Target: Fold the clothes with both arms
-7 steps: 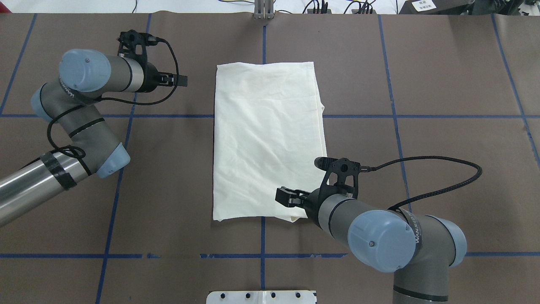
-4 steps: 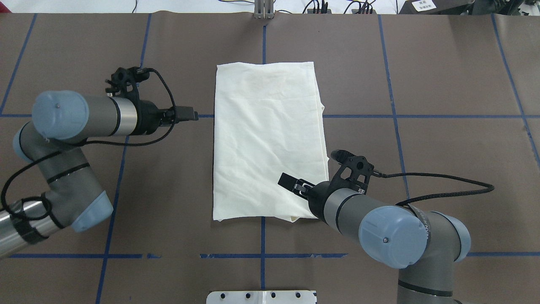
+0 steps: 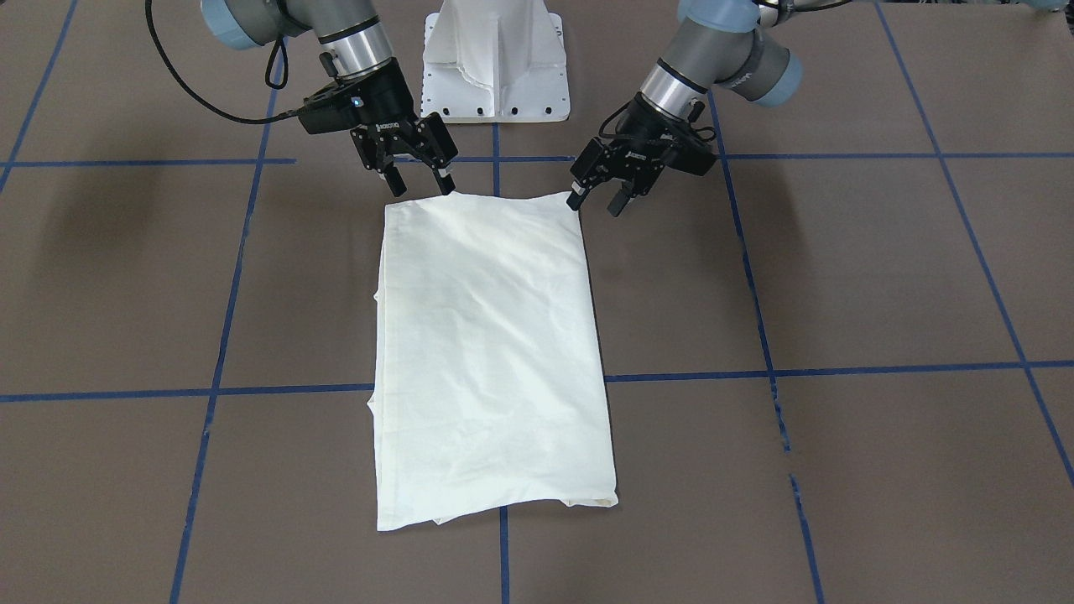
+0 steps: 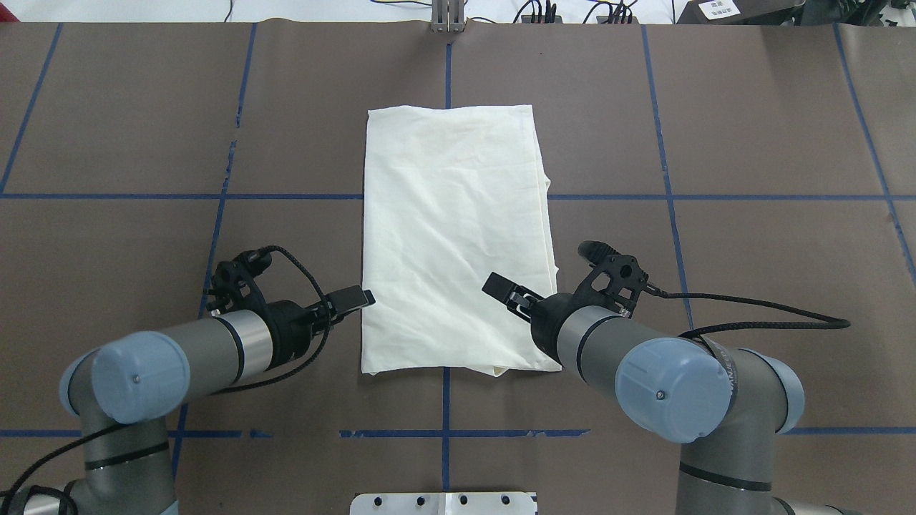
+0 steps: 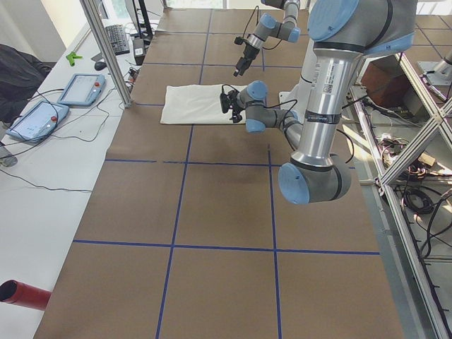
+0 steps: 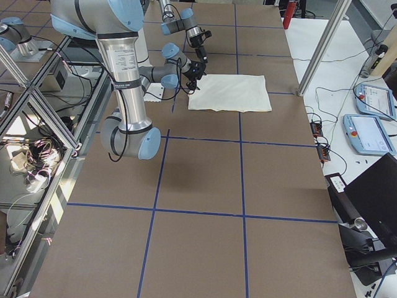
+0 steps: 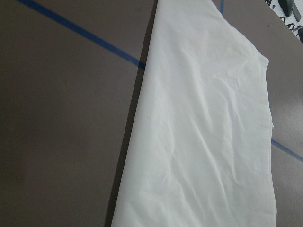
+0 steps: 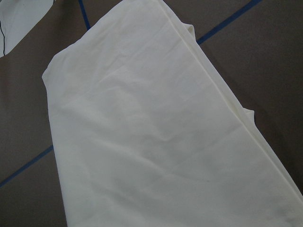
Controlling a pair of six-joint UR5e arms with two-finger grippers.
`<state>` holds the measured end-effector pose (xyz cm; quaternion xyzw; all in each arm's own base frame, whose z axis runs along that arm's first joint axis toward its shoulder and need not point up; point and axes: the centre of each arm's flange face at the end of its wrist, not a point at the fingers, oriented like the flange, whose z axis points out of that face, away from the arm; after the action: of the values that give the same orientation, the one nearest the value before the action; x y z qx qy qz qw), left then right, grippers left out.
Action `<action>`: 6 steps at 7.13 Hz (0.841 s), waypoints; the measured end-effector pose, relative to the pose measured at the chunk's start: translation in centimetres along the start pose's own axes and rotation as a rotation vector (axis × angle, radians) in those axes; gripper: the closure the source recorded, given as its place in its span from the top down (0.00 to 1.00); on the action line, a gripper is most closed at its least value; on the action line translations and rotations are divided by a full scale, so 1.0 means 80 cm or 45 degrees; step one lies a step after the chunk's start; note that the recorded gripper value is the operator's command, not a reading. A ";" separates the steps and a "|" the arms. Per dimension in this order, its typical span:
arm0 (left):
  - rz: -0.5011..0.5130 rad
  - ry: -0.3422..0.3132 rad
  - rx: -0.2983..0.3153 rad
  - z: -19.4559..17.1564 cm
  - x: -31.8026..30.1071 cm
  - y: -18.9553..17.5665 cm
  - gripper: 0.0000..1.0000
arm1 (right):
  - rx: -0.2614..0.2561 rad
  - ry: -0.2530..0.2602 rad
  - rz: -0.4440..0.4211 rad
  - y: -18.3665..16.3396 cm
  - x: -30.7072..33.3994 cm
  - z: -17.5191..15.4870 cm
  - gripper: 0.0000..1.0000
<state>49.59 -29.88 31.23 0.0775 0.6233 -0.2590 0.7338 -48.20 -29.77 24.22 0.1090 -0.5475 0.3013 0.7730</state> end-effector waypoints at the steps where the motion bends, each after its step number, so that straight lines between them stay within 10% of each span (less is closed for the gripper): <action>1: -0.057 -0.014 0.019 0.009 -0.014 0.025 0.82 | 0.006 0.000 0.000 -0.001 0.001 0.000 1.00; 6: -0.117 -0.049 -0.001 0.035 -0.026 0.065 0.79 | 0.020 0.004 -0.001 -0.003 0.004 0.001 1.00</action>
<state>54.31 -26.07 32.73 0.0436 0.6121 -0.2938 0.7329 -48.08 -29.90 24.61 0.1149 -0.5440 0.3053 0.7731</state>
